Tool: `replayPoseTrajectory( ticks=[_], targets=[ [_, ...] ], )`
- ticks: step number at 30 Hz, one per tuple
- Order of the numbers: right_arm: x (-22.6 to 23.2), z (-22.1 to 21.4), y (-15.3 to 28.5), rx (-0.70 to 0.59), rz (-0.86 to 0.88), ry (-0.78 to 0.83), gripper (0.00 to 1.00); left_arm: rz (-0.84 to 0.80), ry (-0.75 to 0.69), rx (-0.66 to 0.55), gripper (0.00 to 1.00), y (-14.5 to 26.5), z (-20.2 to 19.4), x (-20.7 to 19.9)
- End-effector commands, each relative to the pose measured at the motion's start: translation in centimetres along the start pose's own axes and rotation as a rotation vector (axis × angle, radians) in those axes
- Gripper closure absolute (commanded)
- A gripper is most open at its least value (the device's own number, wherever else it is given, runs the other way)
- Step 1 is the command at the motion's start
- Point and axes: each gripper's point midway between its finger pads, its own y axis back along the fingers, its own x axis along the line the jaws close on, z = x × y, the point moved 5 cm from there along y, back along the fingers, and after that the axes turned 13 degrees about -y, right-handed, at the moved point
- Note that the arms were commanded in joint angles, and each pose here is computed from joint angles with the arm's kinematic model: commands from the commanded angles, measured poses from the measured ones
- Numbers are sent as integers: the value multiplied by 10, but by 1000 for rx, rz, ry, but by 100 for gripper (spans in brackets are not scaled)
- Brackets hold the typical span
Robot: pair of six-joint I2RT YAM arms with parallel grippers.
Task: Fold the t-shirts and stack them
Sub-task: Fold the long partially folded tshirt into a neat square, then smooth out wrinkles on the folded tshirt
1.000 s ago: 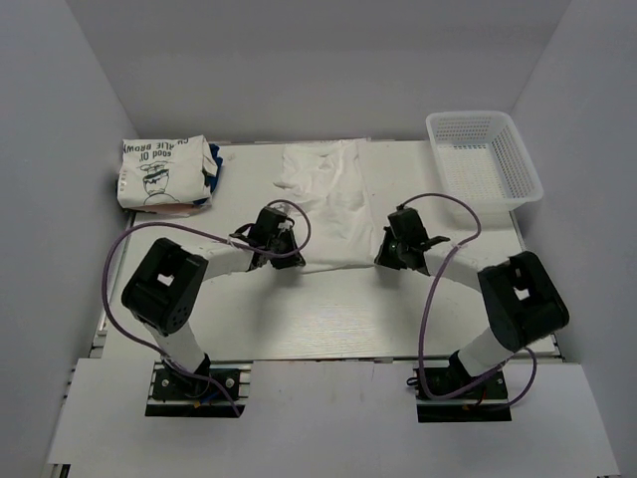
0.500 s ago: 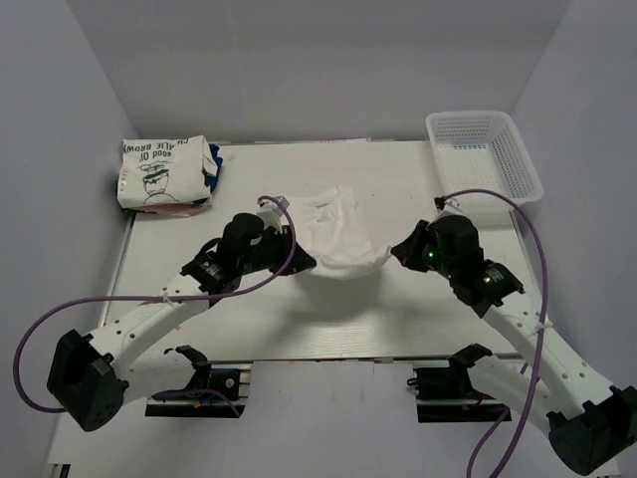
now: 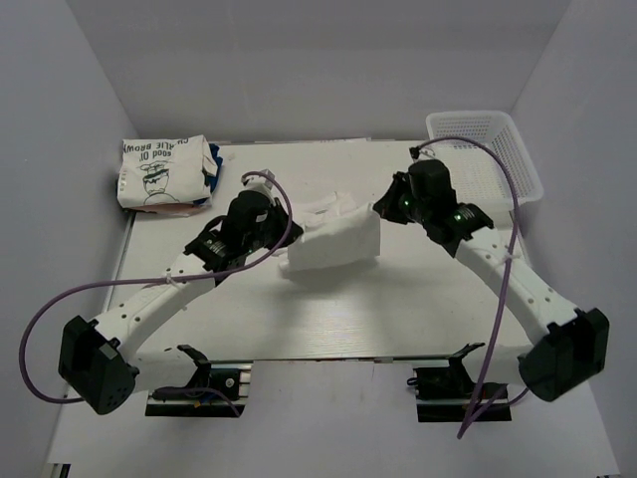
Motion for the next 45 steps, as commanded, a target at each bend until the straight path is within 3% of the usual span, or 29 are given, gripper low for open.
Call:
replayPoseTrajectory(
  ticks=[1,6,11,12,16,18,19,20,21,22,23,24,25,26,28,32,36,42,45],
  targets=[
    [33,37,-12,-81,73,34,100,159,20,-77,100,-8,24,18],
    [35,47,-70,-46,-9,43,100,279,41,-106,100,-36,46,44],
    [31,55,-112,-27,-41,42,100,342,61,-67,100,-86,64,78],
    [28,56,-137,-8,-52,54,100,356,67,-60,100,-93,65,84],
    [25,55,-199,43,-13,97,100,393,98,-87,100,-118,81,116],
    [40,64,-215,35,99,103,100,390,98,-128,100,-128,91,127],
    [30,55,-244,68,96,107,100,406,113,-126,97,-141,94,143],
    [46,75,-247,20,127,100,100,405,112,-122,88,-150,96,151],
    [38,69,-254,66,85,92,99,415,121,-96,69,-159,94,159],
    [9,49,-291,118,28,56,84,383,113,-118,54,-165,114,157],
    [38,85,-285,44,103,57,67,380,116,-103,37,-172,117,166],
    [31,77,-294,97,122,40,54,324,102,-76,21,-183,119,161],
    [32,78,-295,96,122,28,17,301,83,-99,0,-180,129,163],
    [24,67,-297,115,114,34,10,291,73,-99,0,-182,131,163],
    [43,84,-279,23,189,84,10,280,48,-132,0,-176,146,157],
    [46,76,-231,46,211,118,10,205,-1,-171,0,-156,157,140],
    [41,52,-211,113,218,140,10,54,-54,-74,0,-161,126,115],
    [35,15,-194,175,257,147,10,30,-30,-8,0,-185,85,130],
    [21,-17,-202,276,317,102,10,4,-50,-1,0,-209,83,144]
  ],
)
